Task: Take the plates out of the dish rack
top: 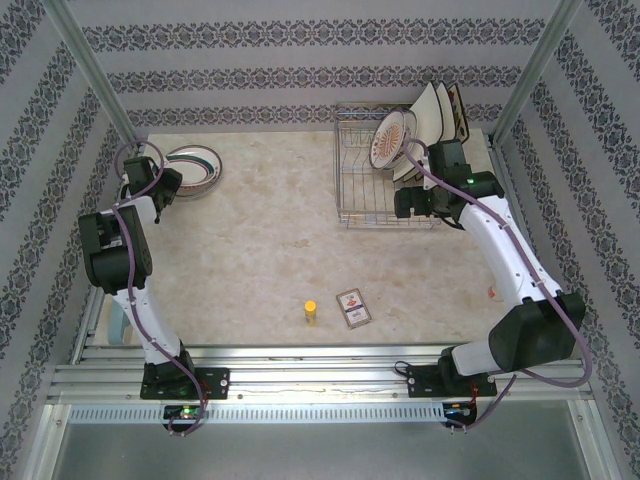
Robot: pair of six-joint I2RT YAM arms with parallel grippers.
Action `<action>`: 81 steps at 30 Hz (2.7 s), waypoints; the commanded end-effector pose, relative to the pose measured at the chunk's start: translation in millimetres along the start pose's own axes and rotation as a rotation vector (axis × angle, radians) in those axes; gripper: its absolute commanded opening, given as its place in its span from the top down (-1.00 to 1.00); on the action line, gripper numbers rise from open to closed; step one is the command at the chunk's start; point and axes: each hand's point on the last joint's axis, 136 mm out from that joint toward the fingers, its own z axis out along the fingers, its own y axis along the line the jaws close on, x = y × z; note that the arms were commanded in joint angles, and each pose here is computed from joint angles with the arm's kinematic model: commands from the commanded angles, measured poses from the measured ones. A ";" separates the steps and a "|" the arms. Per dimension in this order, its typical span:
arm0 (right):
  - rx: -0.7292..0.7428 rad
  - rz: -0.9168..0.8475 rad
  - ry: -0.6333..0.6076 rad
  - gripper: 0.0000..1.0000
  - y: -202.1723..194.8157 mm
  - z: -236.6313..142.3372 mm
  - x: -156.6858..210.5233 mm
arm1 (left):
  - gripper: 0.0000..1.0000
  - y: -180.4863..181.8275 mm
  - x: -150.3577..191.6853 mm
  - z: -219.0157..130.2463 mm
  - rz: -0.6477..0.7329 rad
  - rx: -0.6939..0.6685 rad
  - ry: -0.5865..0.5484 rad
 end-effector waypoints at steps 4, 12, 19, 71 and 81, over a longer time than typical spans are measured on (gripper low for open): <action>-0.017 0.000 -0.027 -0.95 -0.7 -5.8 -0.2 | 0.28 -0.7 10.3 0.3 0.100 -0.034 0.061; -0.034 0.007 -0.038 -0.96 -0.3 -6.6 -0.3 | -0.05 -1.1 23.5 -1.1 0.200 -0.067 0.130; -0.050 0.008 -0.049 -0.95 2.3 -7.9 -2.1 | -0.24 -0.7 29.6 -9.8 0.319 -0.130 0.178; 0.134 0.039 -0.214 -0.95 25.1 141.5 -220.2 | -1.00 -48.6 152.3 -205.4 0.988 -0.272 0.461; 0.134 0.074 -0.203 -0.91 16.1 170.2 -217.2 | -1.00 -49.8 149.0 -201.6 1.001 -0.277 0.447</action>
